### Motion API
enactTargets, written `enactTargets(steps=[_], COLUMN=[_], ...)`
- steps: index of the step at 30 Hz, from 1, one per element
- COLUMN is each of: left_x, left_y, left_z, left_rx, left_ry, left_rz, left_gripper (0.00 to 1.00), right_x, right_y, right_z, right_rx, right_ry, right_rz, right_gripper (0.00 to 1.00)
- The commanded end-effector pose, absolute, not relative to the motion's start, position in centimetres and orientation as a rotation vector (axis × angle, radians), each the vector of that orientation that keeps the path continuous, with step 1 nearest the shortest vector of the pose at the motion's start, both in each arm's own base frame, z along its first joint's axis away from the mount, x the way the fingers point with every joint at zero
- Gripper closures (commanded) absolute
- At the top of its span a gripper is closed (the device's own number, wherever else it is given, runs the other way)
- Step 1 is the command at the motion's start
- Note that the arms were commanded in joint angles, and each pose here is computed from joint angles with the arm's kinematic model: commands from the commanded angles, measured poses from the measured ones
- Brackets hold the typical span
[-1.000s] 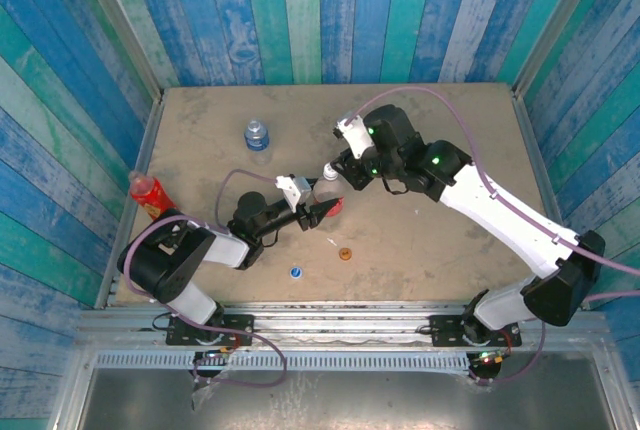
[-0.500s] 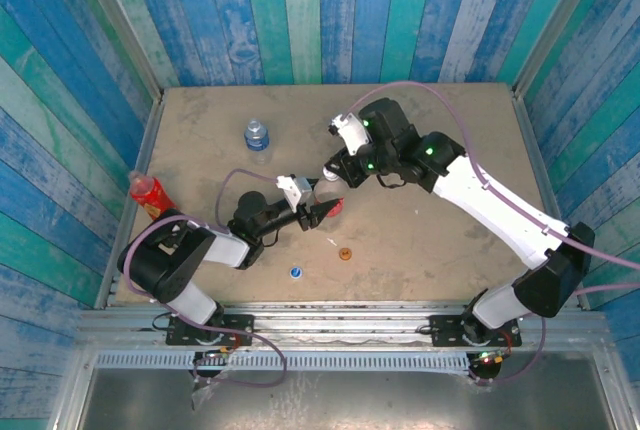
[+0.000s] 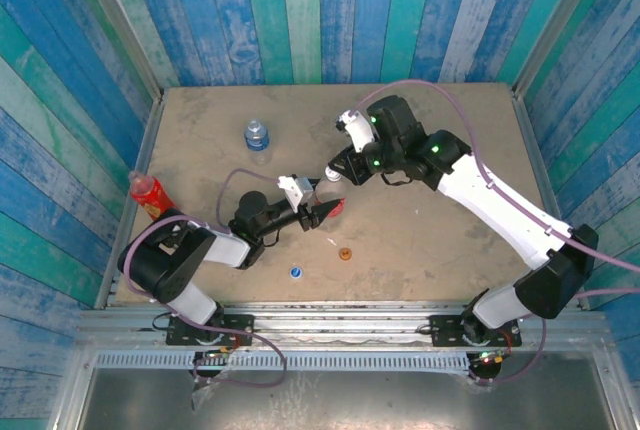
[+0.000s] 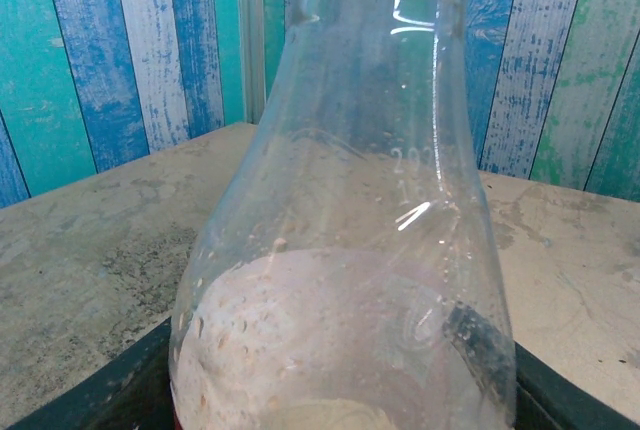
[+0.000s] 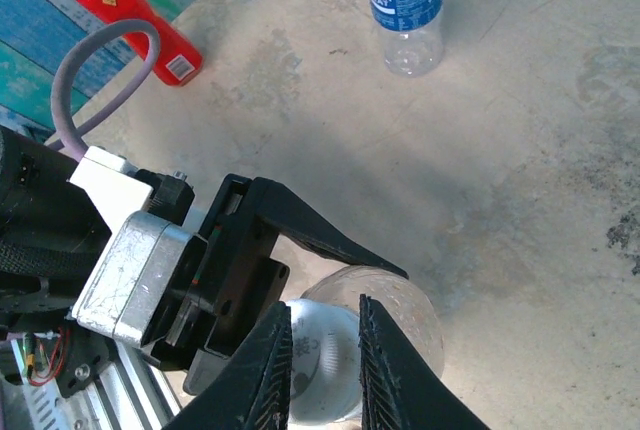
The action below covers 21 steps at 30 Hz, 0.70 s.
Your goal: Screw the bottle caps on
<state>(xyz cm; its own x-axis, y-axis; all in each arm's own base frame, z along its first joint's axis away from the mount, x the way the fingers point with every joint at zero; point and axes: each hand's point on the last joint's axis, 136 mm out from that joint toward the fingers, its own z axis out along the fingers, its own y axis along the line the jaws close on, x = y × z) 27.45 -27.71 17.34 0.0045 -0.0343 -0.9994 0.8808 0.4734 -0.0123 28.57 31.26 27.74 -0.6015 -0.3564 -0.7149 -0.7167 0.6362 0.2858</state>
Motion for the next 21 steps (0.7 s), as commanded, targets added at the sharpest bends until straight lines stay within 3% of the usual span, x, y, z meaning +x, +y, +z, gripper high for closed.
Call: enactTargets(steps=[1,21], left_x=[27.2,27.2], left_y=[-27.7,-27.7], left_z=[15.4,15.3], left_rx=[0.837,0.840], left_ry=[1.453,1.455], left_rz=[-0.867,-0.868], left_gripper=[0.36,0.36], right_x=[28.4,28.5], right_y=[29.1,30.1], right_z=[26.0,27.3], right_rx=[-0.793,-0.796], right_ry=[2.322,2.250], right_rz=[0.668,0.730], right_gripper=[0.78,0.74])
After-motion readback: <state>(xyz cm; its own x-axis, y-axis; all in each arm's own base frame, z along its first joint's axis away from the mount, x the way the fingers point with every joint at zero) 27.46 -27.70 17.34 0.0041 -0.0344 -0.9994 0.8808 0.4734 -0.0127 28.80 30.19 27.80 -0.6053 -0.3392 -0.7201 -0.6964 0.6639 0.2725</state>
